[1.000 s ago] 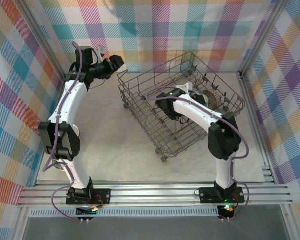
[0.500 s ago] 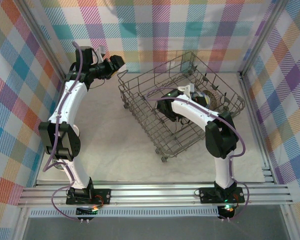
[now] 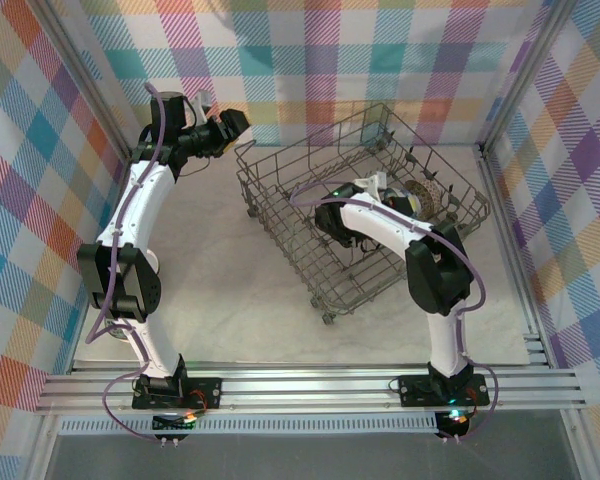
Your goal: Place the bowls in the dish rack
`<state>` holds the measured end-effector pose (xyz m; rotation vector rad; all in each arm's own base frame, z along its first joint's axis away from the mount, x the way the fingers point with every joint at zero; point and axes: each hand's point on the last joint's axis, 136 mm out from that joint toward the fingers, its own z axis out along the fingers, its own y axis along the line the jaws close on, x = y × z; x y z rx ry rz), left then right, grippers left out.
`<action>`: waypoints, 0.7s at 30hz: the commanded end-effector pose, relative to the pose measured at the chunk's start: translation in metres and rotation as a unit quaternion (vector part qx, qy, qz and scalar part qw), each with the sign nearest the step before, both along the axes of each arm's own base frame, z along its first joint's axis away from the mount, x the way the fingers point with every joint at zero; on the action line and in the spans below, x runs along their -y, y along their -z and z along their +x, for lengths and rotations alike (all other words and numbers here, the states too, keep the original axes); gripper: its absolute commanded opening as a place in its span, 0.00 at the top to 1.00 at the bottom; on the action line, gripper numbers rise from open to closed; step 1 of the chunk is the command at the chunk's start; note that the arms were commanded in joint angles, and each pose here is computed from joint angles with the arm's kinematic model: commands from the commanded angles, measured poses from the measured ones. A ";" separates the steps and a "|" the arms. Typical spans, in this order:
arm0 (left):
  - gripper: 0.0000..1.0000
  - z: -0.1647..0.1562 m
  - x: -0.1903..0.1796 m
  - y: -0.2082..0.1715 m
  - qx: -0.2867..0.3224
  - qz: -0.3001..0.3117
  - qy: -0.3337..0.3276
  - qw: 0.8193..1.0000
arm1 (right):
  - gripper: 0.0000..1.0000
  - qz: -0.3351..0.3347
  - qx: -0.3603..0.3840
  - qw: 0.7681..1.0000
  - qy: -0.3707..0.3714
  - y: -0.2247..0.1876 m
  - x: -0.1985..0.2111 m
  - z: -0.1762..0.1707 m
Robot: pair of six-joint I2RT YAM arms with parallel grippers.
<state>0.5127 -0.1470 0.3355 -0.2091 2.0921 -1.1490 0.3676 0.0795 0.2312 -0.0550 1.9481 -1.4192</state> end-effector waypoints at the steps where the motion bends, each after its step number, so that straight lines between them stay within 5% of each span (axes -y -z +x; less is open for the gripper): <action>1: 0.31 -0.001 -0.001 -0.012 0.018 -0.014 0.007 1.000 | 1.00 -0.078 -0.015 0.996 -0.030 -0.025 0.002 0.002; 21: 0.32 0.005 0.004 -0.008 0.014 -0.039 0.014 0.999 | 1.00 -0.017 0.017 0.999 -0.046 -0.077 -0.018 -0.006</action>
